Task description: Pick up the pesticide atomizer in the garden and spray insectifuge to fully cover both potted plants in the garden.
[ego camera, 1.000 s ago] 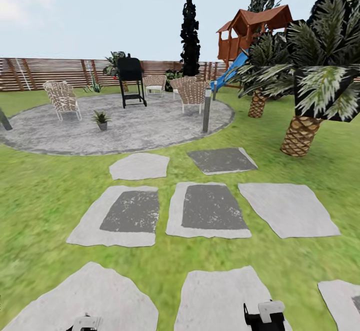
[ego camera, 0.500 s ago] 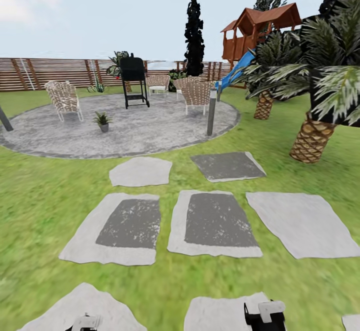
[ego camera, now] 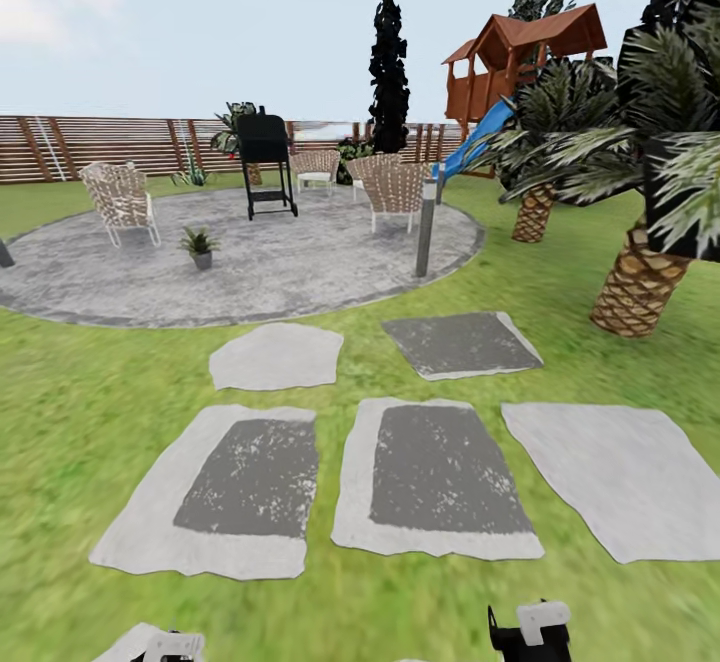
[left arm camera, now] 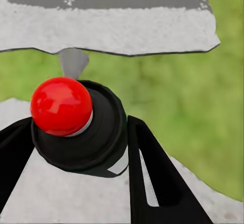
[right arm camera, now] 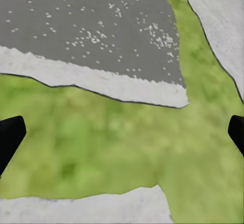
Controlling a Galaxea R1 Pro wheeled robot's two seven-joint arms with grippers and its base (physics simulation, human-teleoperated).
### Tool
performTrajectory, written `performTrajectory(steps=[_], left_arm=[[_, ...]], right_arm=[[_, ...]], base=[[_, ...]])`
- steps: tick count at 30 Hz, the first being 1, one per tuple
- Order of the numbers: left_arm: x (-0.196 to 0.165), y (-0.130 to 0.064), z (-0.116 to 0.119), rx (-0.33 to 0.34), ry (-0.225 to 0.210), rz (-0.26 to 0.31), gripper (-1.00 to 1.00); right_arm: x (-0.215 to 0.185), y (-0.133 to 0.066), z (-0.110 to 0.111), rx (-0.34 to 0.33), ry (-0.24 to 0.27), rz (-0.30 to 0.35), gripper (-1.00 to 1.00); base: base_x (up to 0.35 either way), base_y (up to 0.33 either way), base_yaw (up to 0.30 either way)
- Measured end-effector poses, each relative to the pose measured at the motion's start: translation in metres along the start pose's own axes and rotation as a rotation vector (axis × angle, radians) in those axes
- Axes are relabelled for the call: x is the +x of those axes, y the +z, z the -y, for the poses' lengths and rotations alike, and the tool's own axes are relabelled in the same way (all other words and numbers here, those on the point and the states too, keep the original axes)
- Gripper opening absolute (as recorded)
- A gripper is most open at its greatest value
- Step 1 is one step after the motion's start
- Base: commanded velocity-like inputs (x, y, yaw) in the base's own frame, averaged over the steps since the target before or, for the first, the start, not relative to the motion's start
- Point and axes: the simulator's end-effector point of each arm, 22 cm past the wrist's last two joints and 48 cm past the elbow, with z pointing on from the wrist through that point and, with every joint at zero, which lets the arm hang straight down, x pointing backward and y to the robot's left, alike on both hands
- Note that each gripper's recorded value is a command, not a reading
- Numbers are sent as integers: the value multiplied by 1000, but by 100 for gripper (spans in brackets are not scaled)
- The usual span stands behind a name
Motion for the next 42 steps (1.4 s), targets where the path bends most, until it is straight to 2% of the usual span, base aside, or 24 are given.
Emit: performTrajectory(steps=[42], left_arm=[[0,0,0,0,0,0,-100]], right_arm=[[0,0,-1,-2,0,-1,100]], base=[[338,0,0]])
